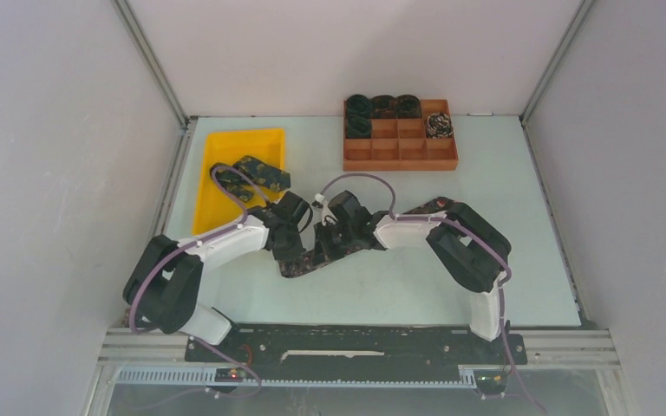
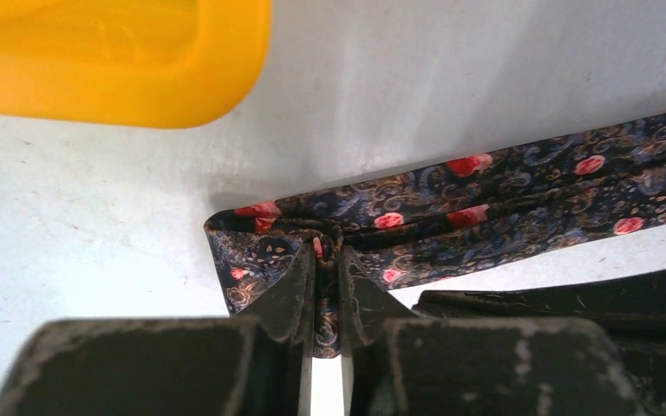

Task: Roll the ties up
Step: Roll the tie at the center of the board.

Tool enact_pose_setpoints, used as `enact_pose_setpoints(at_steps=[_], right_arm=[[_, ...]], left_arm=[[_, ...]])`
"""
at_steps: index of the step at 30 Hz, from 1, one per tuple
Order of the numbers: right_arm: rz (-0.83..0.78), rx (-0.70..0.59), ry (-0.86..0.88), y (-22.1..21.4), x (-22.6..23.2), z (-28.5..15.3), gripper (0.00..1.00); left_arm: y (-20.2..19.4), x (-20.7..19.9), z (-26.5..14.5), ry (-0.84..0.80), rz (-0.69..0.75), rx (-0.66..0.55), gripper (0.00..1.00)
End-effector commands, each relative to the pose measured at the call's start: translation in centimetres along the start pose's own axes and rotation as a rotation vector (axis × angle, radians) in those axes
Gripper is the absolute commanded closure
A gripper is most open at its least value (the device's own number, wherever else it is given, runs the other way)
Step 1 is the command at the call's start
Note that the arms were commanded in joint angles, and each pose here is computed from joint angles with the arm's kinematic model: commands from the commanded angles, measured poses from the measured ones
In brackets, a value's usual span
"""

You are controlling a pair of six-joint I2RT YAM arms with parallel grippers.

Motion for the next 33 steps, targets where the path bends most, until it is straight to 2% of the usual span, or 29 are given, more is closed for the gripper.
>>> enact_pose_setpoints(at_steps=[1,3,5,11,17,24,30,33], right_arm=[[-0.046,-0.061,-0.007,0.9,0.5,-2.1,0.94],[-0.044,-0.065,-0.010,0.9,0.3,-2.4,0.94],[-0.046,-0.066,-0.012,0.9,0.4,-2.6,0.94],[-0.047,-0.087,0.002,1.3,0.9,-3.1,0.94],[-0.043,-0.113,0.036,2.0,1.7,-3.2,0.92],[-0.046,-0.088,0.031,2.5,2.7,-2.1,0.88],[-0.018,-0.064,0.001,2.7,3.0,-1.2,0.71],[-0.015,-0.051,-0.019,2.8,3.1,-0.6,0.67]], left_arm=[[0.5,-1.6,-0.3,-0.025,-0.006,-0.031,0.78],[0.4,-1.8,-0.5,-0.035,-0.001,-0.034,0.66],[0.4,-2.0,-0.9,-0.048,-0.001,-0.041,0.58],[0.5,-1.9,-2.4,-0.098,-0.008,-0.072,0.47],[0.7,-0.7,-4.6,-0.154,-0.008,-0.158,0.27],[0.5,1.7,-6.2,-0.166,-0.027,-0.249,0.23],[0.1,4.0,-6.3,-0.224,-0.076,-0.316,0.23],[-0.3,5.2,-5.5,-0.248,-0.110,-0.324,0.25]])
Point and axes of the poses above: each gripper's point midway between its finger pads, its own z axis out along the fingers, its own x axis along the line the jaws close on, y = z × x, the point moved 8 cm from there along -z, back along the fingers, and after that the axes turned 9 degrees about -z, right-handed, at the moved point
